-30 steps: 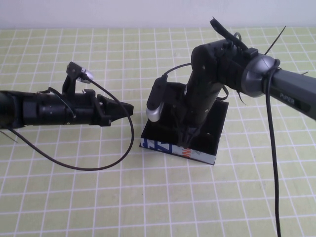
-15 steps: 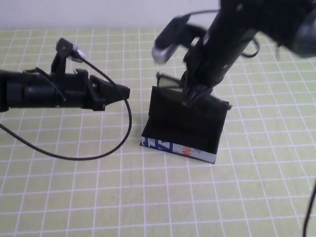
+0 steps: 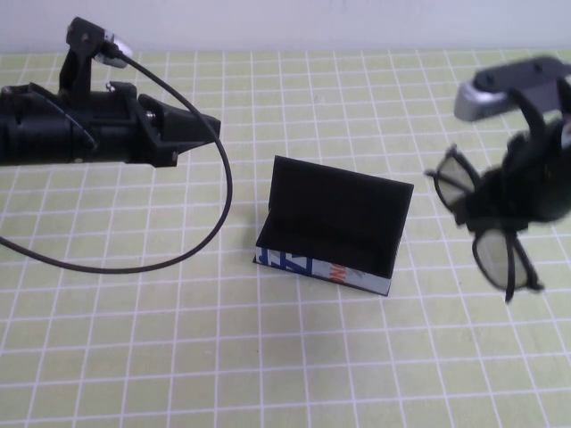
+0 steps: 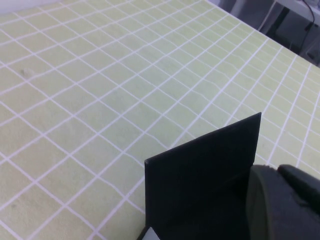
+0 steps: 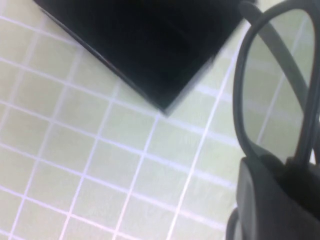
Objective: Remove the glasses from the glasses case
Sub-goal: Place the glasses on the table
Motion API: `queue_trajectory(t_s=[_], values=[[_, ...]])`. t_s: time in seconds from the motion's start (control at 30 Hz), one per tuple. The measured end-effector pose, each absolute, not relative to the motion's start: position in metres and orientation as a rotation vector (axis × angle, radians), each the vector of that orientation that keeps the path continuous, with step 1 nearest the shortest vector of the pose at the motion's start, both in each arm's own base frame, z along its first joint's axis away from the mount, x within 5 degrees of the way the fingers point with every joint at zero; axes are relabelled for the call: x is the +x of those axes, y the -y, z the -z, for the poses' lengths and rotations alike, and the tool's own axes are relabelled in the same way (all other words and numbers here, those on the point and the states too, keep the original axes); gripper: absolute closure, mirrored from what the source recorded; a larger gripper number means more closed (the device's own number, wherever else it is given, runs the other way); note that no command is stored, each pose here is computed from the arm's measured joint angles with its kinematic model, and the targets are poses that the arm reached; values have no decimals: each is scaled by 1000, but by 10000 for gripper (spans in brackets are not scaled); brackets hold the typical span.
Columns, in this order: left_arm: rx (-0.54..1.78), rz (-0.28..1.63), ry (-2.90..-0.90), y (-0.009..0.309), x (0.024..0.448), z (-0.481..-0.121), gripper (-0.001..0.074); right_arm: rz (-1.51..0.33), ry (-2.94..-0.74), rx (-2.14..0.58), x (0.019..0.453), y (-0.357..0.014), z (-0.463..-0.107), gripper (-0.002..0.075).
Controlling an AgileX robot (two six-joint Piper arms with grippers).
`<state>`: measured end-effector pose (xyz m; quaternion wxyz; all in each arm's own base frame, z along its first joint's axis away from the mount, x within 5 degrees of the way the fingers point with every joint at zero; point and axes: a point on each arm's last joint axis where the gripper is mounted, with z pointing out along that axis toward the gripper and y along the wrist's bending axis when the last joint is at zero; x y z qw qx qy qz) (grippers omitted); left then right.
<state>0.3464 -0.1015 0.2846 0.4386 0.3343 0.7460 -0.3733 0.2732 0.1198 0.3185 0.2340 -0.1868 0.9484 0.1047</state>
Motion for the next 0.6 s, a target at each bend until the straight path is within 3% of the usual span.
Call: queue_trajectory(t_s=[0.3,0.6], values=[[825,938,-1863,102,346,-284,739,-302,-2726,-186,263,-113,-235,668],[833,950,-1887,102,344,-283,739,-274,-2820,-130,276,-117,-199,667]])
